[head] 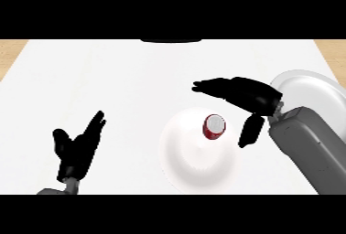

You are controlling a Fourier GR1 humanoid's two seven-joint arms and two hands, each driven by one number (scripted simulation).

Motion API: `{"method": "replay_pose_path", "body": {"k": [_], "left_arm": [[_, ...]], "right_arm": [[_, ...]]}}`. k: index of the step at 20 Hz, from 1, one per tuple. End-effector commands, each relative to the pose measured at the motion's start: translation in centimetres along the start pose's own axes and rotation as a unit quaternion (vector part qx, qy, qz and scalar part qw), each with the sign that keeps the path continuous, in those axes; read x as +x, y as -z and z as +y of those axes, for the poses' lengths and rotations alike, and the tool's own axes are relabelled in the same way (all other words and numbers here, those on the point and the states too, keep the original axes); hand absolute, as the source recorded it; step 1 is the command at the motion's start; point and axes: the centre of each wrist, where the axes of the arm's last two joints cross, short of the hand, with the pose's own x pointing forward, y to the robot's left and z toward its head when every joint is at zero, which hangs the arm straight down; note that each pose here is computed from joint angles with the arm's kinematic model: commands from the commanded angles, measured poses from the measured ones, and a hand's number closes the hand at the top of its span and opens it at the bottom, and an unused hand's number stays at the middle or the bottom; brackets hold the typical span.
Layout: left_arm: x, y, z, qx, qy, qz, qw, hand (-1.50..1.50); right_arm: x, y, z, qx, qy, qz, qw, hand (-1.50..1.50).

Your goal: Pick the can from the plate and place it in the plate

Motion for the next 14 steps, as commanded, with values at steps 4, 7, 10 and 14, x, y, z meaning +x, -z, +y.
{"method": "replay_pose_path", "body": {"k": [4, 7, 10, 14], "left_arm": [[-0.2, 0.1, -0.2, -0.005, -0.009, 0.022, 0.9997, 0.00], [-2.8, 0.2, 0.7, -0.003, 0.000, 0.020, 0.9998, 0.00], [0.5, -0.4, 0.1, -0.004, -0.005, 0.021, 0.9998, 0.00], [-1.7, -0.6, -0.7, -0.011, -0.003, 0.021, 0.9997, 0.00]], "right_arm": [[0.2, -1.1, 3.1, 0.014, 0.009, -0.001, 1.000, -1.50], [0.3, -1.0, 2.0, 0.005, -0.019, 0.011, 1.000, -1.50], [1.2, -0.9, 3.3, -0.002, -0.049, 0.032, 0.998, -1.50], [0.0, 1.6, 3.9, -0.010, -0.056, 0.053, 0.997, -1.50]]}}
